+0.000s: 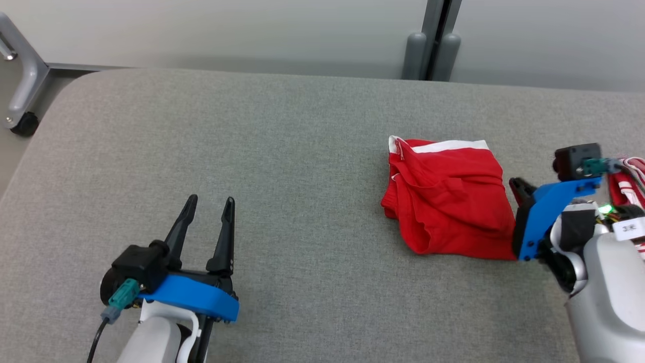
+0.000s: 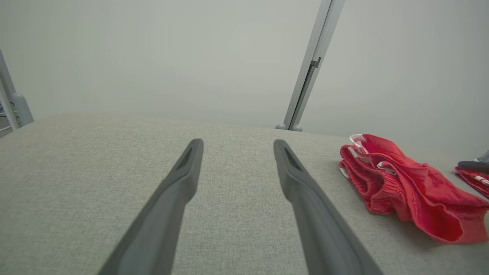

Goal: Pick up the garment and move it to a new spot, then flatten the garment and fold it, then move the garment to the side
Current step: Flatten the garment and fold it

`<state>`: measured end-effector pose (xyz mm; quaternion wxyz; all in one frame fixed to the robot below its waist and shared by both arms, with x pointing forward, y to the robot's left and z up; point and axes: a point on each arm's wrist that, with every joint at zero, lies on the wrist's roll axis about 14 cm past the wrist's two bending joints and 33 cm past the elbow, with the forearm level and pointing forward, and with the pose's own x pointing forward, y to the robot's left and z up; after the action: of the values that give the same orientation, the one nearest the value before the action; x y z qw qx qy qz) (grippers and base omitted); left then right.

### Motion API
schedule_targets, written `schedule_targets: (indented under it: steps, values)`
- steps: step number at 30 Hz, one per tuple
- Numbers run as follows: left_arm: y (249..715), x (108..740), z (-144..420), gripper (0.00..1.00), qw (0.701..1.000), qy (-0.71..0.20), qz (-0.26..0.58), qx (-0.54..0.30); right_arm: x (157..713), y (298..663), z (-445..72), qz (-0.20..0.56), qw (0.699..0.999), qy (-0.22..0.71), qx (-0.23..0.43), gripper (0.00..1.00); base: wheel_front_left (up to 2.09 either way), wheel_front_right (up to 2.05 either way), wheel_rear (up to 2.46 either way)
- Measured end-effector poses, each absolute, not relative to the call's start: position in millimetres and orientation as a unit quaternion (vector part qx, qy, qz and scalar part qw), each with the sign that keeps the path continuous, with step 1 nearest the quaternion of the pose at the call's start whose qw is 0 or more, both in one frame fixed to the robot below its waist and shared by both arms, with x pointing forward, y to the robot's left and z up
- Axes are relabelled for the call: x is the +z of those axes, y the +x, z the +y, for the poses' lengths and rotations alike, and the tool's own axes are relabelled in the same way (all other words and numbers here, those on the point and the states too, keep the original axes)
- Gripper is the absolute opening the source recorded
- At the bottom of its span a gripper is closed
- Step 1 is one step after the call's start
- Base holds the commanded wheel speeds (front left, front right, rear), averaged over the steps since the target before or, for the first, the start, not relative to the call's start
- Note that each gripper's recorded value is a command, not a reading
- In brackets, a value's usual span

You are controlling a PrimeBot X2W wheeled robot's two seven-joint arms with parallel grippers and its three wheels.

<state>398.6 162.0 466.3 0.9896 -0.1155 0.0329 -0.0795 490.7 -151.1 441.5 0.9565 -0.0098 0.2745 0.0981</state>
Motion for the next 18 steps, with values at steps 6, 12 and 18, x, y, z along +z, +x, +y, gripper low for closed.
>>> schedule_targets:
  steps: [6,12,18]
  values:
    - [407.9,465.0,161.5,1.00,0.990,-0.111,0.034,-0.084,405.8,475.4,-124.5,0.331,0.933,-0.031,0.139,0.00,0.00,0.00,0.00]
    - [408.2,464.9,161.0,1.00,0.990,-0.109,0.035,-0.086,407.8,458.0,-72.9,0.344,0.914,-0.006,0.216,0.00,0.00,0.00,0.00]
    - [410.9,468.8,159.1,1.00,0.990,-0.110,0.029,-0.089,421.8,421.3,-30.7,0.341,0.891,0.015,0.300,0.00,0.00,0.00,0.00]
